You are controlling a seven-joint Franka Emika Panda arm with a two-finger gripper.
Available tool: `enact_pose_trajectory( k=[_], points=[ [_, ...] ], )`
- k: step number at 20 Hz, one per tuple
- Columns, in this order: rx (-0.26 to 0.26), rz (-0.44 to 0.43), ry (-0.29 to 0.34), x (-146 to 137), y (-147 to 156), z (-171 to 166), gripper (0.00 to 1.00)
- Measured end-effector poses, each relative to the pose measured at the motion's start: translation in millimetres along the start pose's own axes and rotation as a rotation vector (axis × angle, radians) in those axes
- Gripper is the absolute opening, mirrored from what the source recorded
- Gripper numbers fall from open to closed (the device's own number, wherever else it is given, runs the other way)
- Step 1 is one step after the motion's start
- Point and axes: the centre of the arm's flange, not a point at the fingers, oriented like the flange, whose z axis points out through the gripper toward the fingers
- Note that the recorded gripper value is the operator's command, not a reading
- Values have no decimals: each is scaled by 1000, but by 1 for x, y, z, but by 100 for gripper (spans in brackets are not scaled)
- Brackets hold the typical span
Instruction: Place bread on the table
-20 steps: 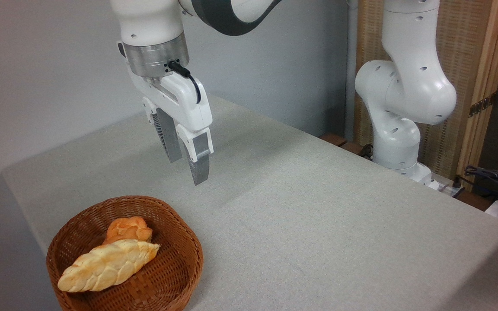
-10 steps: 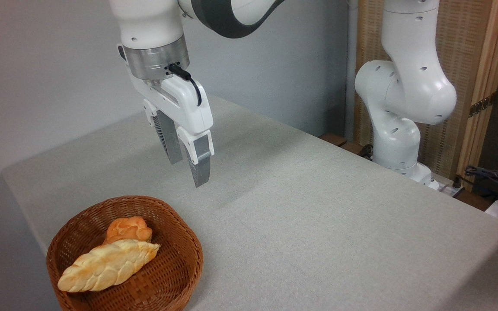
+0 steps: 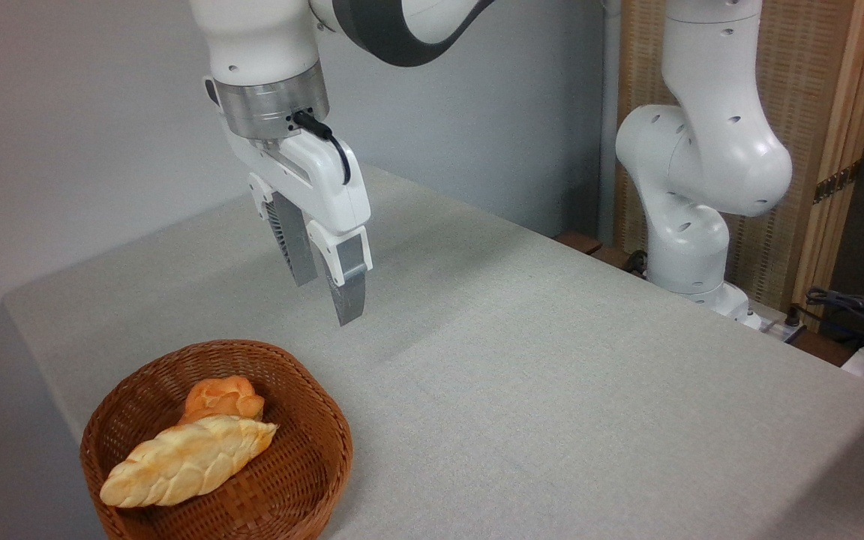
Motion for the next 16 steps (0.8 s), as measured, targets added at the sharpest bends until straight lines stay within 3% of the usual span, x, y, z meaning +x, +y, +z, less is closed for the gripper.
enact_pose_trajectory(
  k=[16],
  points=[
    [18,1,20,3,-2,-2,100]
  ],
)
